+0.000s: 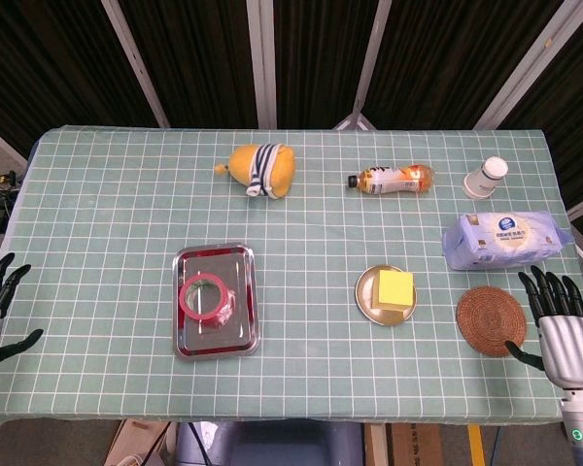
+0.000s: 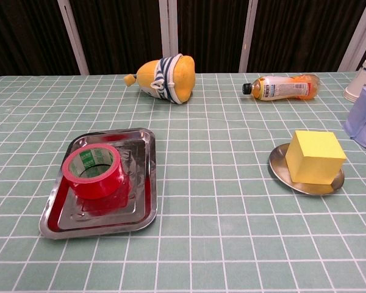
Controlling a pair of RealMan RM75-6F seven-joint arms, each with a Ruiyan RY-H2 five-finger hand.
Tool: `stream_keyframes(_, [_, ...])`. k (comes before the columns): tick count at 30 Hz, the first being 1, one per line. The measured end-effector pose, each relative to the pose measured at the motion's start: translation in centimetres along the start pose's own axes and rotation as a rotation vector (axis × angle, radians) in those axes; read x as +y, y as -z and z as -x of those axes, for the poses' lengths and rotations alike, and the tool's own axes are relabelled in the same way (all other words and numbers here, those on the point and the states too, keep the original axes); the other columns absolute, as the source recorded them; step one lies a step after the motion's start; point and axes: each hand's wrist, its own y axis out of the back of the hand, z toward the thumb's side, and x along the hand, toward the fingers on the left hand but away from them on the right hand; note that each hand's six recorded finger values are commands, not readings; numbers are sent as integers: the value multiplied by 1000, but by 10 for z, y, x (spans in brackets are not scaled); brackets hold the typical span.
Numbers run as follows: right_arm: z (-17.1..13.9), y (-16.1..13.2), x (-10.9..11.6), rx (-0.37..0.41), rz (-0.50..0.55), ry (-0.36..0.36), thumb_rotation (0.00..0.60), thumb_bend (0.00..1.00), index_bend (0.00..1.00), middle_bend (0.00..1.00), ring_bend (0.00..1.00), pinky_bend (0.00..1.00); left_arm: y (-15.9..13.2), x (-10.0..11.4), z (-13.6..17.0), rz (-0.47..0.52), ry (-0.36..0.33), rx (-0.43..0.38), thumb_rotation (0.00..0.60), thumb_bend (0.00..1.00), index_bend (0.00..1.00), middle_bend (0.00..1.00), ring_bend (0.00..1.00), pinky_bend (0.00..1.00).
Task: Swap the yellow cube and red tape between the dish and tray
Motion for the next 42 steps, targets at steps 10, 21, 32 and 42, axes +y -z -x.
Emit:
stream_keyframes(10, [-4, -6, -1, 15, -5, -7, 600, 0, 25, 0, 0, 0, -6, 0, 3, 6, 2, -23, 600, 93, 140, 0, 0, 0])
stream_keyframes(21, [-5, -2, -1, 1, 13, -24, 600, 0, 26, 0, 0, 0, 0, 0, 2, 21, 11, -2, 600, 93, 140, 0, 0, 0])
stream_keyframes(32, [-4, -12, -9, 47, 98, -82, 600, 0, 25, 0, 0, 0, 2, 4, 1, 59, -3, 6, 600, 93, 140, 0, 0, 0])
stream_keyframes(42, [19, -54, -22, 107, 268, -179, 600, 0, 26, 0, 0, 0, 3, 3, 2, 66, 18, 11, 600, 93, 140, 0, 0, 0])
